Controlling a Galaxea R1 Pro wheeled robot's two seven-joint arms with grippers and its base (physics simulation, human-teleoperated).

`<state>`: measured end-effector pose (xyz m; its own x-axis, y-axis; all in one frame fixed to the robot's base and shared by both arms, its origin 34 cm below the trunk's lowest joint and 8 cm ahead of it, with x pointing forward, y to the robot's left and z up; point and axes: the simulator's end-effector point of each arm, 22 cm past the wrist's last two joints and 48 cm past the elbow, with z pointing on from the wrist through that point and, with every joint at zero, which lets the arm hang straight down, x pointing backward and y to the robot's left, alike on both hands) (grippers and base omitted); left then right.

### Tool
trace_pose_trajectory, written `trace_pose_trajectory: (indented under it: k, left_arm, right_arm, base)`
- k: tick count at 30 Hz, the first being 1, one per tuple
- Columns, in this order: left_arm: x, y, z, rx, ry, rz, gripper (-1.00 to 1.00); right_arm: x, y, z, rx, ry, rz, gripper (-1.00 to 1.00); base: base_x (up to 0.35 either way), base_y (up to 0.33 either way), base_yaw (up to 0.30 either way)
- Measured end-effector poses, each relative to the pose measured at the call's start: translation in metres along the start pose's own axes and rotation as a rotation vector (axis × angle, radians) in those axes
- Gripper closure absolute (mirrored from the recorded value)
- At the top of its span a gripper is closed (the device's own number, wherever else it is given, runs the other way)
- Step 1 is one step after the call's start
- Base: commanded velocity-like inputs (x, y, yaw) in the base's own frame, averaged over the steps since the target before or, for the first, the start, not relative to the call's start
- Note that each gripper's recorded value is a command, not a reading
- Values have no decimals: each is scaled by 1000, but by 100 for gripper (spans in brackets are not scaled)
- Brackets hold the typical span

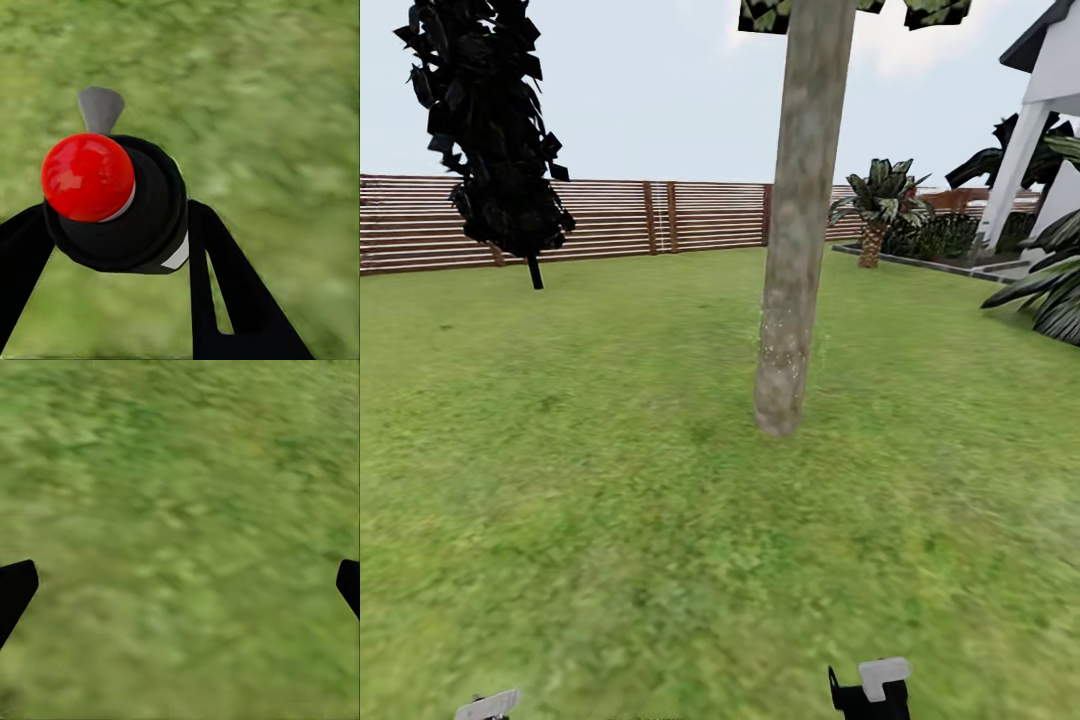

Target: In the garden, pick up the pesticide atomizer on the floor and spray pesticide onto both trees until each tree trunk is fully covered.

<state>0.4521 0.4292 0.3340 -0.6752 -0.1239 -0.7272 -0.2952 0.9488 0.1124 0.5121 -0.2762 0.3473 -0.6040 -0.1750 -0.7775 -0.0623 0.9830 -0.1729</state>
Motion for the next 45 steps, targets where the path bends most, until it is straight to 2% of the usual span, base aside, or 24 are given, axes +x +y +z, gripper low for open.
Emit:
trace_pose_trajectory:
  k: [45]
  left_arm:
    - [0, -1, 0, 4, 1, 1, 100]
  right_arm:
    - [0, 5, -1, -7, 0, 1, -100]
  base:
    - [0, 0, 285]
